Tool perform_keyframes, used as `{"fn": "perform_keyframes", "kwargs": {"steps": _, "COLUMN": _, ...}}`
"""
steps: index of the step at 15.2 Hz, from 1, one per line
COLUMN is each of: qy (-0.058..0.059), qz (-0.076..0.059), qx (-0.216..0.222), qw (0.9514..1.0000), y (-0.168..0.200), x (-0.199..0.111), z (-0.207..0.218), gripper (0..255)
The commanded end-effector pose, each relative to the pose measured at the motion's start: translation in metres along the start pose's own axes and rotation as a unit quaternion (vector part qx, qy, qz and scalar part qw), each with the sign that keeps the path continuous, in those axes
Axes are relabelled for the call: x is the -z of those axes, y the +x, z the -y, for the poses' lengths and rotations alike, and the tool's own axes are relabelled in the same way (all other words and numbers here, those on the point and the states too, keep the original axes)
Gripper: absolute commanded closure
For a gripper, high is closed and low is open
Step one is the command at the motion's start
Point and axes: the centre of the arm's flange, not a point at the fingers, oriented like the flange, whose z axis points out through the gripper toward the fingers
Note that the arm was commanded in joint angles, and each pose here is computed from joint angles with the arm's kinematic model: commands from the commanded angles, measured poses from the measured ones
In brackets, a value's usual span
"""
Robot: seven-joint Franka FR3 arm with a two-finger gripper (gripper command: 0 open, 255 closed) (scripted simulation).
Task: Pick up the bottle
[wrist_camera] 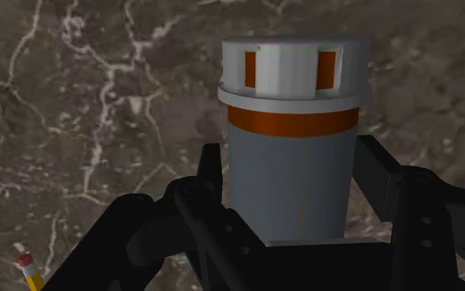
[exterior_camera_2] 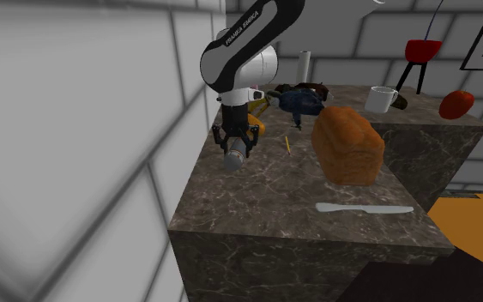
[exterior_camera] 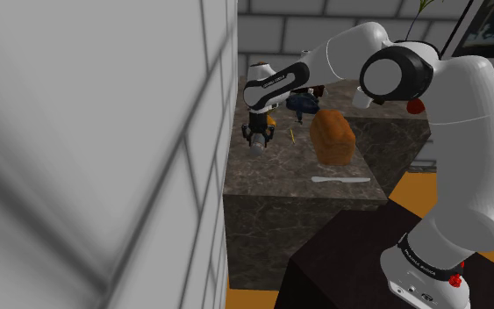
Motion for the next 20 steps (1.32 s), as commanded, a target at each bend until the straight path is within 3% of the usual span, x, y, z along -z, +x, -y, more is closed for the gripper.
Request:
{"fn": "perform_keyframes", "kwargs": {"steps": 1, "qy": 0.0, "qz": 0.0, "qx": 0.0, "qw": 1.0, "y": 0.0, "x": 0.0, "z": 0.0, "gripper": 255}}
{"fn": "perform_keyframes", "kwargs": {"steps": 6, "qy": 0.0, "qz": 0.0, "qx": 0.0, "qw": 1.0, "y": 0.0, "x": 0.0, "z": 0.0, "gripper": 255}}
{"fn": "perform_keyframes", "kwargs": {"steps": 20, "qy": 0.0, "qz": 0.0, "qx": 0.0, "qw": 1.0, "y": -0.009, "x": 0.073, "z": -0.004, "gripper": 255}}
